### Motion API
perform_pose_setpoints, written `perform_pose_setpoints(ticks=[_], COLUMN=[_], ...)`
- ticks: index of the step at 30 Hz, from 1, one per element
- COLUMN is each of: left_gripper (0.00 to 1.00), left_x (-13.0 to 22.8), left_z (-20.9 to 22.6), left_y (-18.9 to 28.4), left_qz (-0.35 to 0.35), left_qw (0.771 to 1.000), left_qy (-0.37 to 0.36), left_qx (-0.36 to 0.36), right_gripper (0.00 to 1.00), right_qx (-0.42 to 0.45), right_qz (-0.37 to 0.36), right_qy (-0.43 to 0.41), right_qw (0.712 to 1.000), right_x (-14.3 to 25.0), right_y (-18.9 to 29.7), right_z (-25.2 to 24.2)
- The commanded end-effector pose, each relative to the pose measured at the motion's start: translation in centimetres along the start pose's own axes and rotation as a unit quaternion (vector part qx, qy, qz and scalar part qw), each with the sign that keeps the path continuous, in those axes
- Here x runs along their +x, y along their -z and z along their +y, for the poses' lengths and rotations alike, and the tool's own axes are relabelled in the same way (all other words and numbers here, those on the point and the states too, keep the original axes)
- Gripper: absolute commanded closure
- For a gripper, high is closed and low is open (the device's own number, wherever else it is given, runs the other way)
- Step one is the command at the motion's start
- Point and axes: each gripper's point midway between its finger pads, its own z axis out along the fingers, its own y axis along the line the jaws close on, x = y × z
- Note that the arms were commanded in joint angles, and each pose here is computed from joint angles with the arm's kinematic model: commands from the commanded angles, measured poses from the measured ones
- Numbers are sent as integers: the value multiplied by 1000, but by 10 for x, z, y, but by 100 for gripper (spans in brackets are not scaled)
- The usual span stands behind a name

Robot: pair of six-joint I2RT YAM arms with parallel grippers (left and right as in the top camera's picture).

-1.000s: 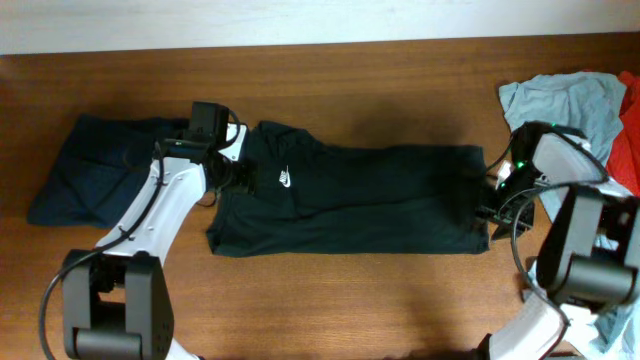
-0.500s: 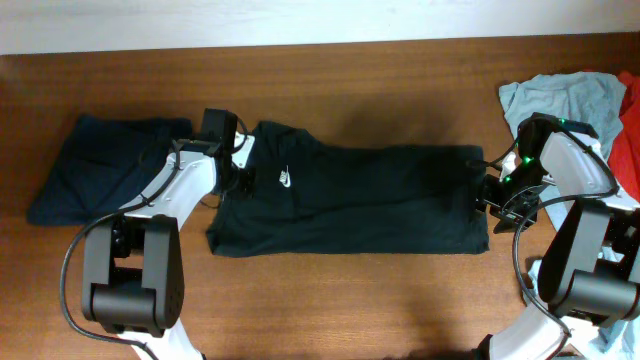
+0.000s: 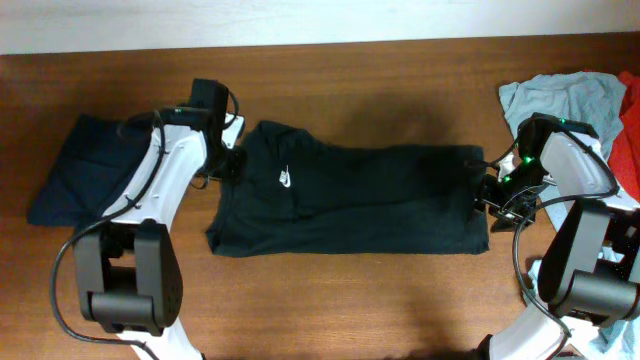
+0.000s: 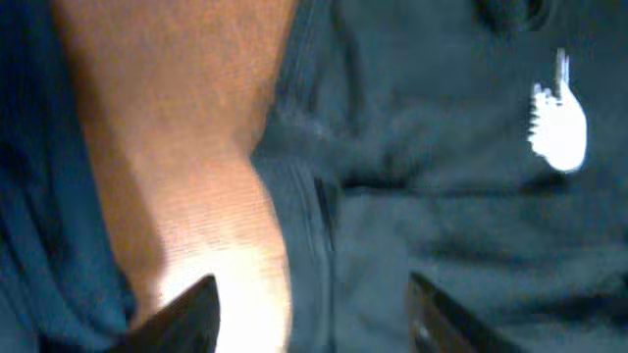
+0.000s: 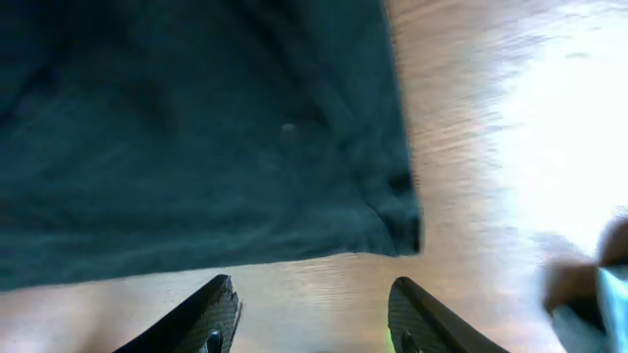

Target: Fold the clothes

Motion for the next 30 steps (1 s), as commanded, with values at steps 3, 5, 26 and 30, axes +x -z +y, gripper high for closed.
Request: perform_pose_setpoints(ticks=[3, 5, 26, 30], left_gripper=[66, 69, 64, 64], left_x=[35, 42, 27, 23], left_z=[-32, -32, -11, 2], left_y=[-1, -9, -83, -83], left_qz=[68, 76, -37, -45], left_qw=[993, 993, 999, 999], left_qy=[12, 12, 3, 11], left_qx=[92, 91, 19, -12], right_gripper=[45, 46, 46, 46], right_qx=[-151, -152, 67, 70], right_qz=[-8, -1, -17, -17], right_qy=[102, 100, -8, -9], right_qw=[983, 983, 998, 997], right_x=[5, 8, 21, 21], right_y=[14, 14, -90, -90], right_z=[51, 51, -2, -4])
